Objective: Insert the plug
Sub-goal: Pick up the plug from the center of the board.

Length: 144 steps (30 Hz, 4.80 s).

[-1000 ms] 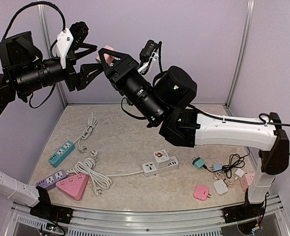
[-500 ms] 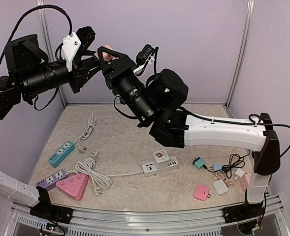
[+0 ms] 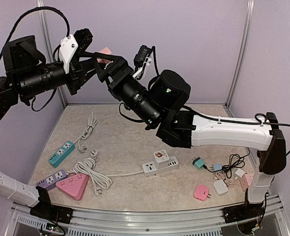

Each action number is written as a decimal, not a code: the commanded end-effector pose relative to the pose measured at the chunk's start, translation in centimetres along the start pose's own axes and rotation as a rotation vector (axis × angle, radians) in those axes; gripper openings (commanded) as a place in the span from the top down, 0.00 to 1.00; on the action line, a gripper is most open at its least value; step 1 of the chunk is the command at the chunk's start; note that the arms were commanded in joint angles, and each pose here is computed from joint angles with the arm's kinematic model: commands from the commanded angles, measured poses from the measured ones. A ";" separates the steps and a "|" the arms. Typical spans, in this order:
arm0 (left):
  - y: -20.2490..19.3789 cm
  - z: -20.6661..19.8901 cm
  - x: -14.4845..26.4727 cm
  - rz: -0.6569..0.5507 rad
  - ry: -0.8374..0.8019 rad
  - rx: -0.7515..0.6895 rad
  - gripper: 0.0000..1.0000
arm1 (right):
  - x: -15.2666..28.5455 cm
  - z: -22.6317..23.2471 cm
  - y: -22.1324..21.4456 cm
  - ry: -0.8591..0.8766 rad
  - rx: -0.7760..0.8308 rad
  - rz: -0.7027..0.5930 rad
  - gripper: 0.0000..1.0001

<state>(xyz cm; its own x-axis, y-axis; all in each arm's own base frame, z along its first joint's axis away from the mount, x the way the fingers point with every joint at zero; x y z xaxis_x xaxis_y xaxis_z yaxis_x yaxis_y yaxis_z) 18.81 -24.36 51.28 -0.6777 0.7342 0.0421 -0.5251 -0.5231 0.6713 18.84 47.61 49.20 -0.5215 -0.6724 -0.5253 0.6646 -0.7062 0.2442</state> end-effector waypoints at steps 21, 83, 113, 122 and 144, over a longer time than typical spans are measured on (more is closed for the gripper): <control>-1.9 -6.1 3.2 -0.102 -0.383 -0.286 1.00 | 5.6 0.0 0.7 -0.147 0.384 0.788 0.07; -32.7 -13.7 8.3 0.923 -0.525 0.427 0.02 | 22.7 -27.7 1.2 -1.956 0.588 1.031 1.00; -17.0 -12.0 6.9 0.347 -0.481 0.044 0.08 | 22.3 -23.0 3.4 -1.849 0.609 1.014 1.00; -14.7 -20.2 -0.6 0.042 -0.350 0.219 0.08 | 20.2 -19.4 3.2 -1.592 0.505 0.979 1.00; -14.3 -24.9 -2.9 -0.145 -0.468 0.160 0.30 | 16.5 -14.3 -2.0 -1.186 0.380 1.077 1.00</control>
<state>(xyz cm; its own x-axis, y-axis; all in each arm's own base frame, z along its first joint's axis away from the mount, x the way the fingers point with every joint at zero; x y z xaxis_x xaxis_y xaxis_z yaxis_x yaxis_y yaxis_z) 16.17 -28.88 22.38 -0.3573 0.9002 0.2487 -0.4203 -0.3928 0.8180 17.34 39.72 26.79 -0.1479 -0.4508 0.8803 0.9215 0.2603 0.2881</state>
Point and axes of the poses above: each gripper's point midway between its finger pads, its own x axis back along the fingers, its own z axis along the line the jaws close on, y = z × x, the point moved 5 cm from there along x, back along the fingers, and after that the axes turned 13 degrees about -x, right-handed, at the moved point
